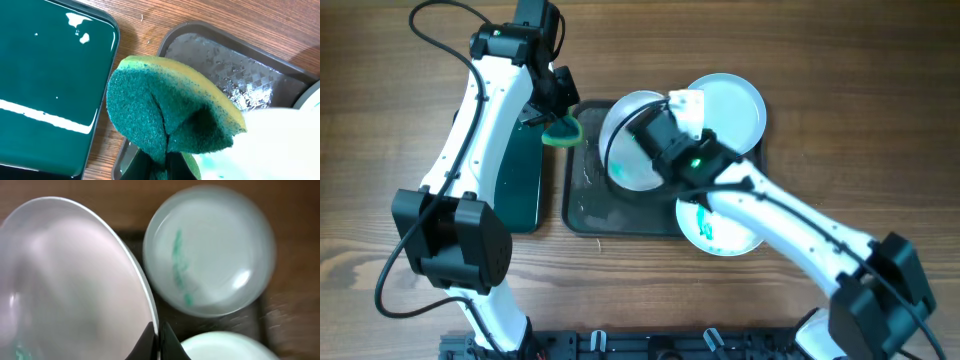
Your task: Clean dirty plates on tray and stack at the side
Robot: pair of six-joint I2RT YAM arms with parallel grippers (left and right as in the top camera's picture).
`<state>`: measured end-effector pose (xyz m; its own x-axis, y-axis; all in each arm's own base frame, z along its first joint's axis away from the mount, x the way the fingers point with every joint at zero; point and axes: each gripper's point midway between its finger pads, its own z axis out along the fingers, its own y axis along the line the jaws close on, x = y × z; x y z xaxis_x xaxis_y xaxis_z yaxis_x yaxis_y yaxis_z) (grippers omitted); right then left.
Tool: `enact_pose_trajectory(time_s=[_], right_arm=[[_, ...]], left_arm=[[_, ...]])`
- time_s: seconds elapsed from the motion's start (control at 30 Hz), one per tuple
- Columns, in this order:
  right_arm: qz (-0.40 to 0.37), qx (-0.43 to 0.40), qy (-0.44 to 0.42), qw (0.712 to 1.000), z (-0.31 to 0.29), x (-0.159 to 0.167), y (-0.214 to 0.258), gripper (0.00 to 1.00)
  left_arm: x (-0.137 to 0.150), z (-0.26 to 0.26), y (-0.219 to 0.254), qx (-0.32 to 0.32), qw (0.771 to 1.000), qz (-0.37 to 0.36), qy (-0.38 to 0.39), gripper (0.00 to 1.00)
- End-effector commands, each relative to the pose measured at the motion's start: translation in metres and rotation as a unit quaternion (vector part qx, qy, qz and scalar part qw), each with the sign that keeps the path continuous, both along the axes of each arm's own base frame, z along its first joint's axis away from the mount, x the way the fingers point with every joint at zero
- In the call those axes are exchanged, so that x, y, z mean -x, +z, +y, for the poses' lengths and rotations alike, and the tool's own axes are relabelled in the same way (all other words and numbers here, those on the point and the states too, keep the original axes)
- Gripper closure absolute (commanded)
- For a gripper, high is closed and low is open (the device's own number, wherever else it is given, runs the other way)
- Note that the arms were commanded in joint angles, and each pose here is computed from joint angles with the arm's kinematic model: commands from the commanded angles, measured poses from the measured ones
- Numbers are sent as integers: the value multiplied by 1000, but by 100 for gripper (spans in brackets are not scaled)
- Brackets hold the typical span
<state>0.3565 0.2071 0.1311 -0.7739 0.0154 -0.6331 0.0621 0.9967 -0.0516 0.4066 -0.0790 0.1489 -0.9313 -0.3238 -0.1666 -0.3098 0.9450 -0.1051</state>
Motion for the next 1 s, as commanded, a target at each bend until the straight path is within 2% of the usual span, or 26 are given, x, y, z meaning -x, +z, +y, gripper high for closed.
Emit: enact_pose_trajectory(time_s=[0.0,0.07,0.13,0.2,0.27,0.37,0.4,0.5,0.63,0.67,0.77,0.8,0.87,0.9,0.97], right_arm=[[130,-107,4,986,27,16,-57,96],[194,-118,-2,974,35,29,-94,96],[224,-123,2,967,39,36,-109,94],[241,-121,16,963,38,40,-113,84],[262,-140,70,952,41,41,-111,72],[249,-172,201,932,50,28,-100,66],[235,-162,211,935,43,17,-98,64],[193,-130,245,941,36,-8,-103,65],[210,-157,277,925,50,-4,-122,66],[209,-161,276,924,51,-5,-122,69],[208,-153,227,939,42,-12,-127,96],[208,-152,203,945,38,-14,-128,96],[218,-152,99,959,22,-16,-133,96],[226,-134,-26,965,-4,-13,-140,96],[225,-112,-112,961,-26,-6,-143,96]], left_arm=[[-4,-3,16,10,1000,-23,-11,96],[-4,-3,16,10,1000,-23,-11,96],[-4,-3,16,10,1000,-23,-11,96],[-4,-3,16,10,1000,-23,-11,96],[-4,-3,16,10,1000,-23,-11,96],[-4,-3,16,10,1000,-23,-11,96],[-4,-3,16,10,1000,-23,-11,96],[-5,-4,16,11,1000,-25,-11,96],[-7,-4,17,11,999,-29,-11,96],[-7,-4,17,11,999,-29,-11,96],[-7,-4,17,11,999,-29,-11,96],[-7,-4,17,11,999,-29,-11,96],[-7,-5,17,11,999,-28,-12,96],[-5,-8,15,11,999,-26,-16,96],[-1,-14,8,10,1000,-18,-21,96]])
